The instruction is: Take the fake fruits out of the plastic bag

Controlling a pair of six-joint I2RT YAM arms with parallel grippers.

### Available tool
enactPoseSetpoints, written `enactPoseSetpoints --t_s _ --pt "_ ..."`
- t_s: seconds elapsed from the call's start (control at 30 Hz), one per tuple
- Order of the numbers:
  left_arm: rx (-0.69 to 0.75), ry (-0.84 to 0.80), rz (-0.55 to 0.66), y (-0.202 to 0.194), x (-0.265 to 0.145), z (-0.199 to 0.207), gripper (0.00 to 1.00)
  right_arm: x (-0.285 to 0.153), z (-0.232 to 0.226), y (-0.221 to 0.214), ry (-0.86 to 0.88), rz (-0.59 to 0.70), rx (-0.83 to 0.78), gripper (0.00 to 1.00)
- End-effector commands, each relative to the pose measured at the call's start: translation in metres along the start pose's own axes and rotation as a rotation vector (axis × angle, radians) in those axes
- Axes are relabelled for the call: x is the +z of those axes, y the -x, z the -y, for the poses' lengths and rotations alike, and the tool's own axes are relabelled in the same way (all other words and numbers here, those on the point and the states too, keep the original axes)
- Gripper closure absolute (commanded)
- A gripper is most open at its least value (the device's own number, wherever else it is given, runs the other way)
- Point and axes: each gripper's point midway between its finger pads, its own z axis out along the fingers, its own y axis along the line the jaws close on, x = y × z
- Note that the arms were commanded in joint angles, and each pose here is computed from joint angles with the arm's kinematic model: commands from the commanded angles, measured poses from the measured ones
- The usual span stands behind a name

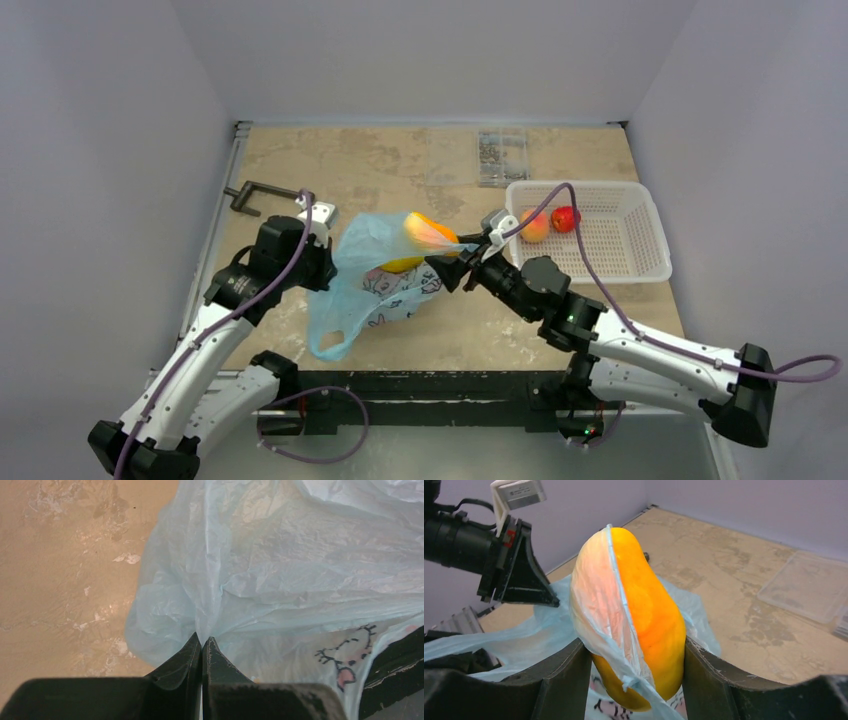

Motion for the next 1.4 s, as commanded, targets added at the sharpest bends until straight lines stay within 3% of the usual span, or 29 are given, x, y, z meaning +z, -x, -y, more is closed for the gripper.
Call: enactPoseSetpoints --t_s 0.0,0.17,0.33,0.47,0.6,0.73,0.87,0.97,1.07,1.13,1.27,1.37 --pt "-0.004 0.004 0.023 0.006 -0.004 0.0 1.0 -0.001 0.021 0.045 -0.096 0.108 0.002 1.0" --pt "-0.006 -0.007 0.057 0.012 -0.008 0.003 1.0 0.025 -0.014 0.0 0.104 -0.054 0.003 1.0" --pt "0.009 -0.085 0.225 0.038 -0.026 0.017 1.0 0.048 -0.056 -0.048 0.321 -0.216 0.04 1.0" --pt "-0.021 0.047 0.286 0.072 -0.042 -0.002 1.0 0.055 -0.092 -0.062 0.527 -0.292 0.065 1.0" --pt "-0.016 0.167 0.27 0.088 -0.042 -0.021 1.0 0.046 -0.124 -0.072 0.735 -0.413 0.092 1.0" --pt "-0.027 0.162 0.365 0.093 -0.049 -0.021 1.0 0.057 -0.107 -0.109 0.628 -0.585 0.126 1.0" --pt "0.012 0.046 0.523 0.092 -0.072 -0.004 1.0 0.069 -0.067 -0.147 0.398 -0.667 0.173 1.0" --pt "0.015 0.066 0.56 0.078 -0.076 -0.011 1.0 0.067 -0.056 -0.167 0.343 -0.741 0.164 1.0" --pt "-0.001 0.102 0.603 0.073 -0.082 -0.019 1.0 0.066 -0.045 -0.174 0.291 -0.762 0.152 1.0" --pt "-0.007 0.132 0.594 0.071 -0.078 -0.024 1.0 0.058 -0.057 -0.168 0.403 -0.753 0.13 1.0" --pt "0.002 0.166 0.46 0.064 -0.062 -0.028 1.0 0.025 -0.103 -0.126 0.764 -0.646 0.113 1.0" --pt "0.012 0.169 0.39 0.062 -0.052 -0.028 1.0 0.001 -0.122 -0.1 0.943 -0.604 0.126 1.0"
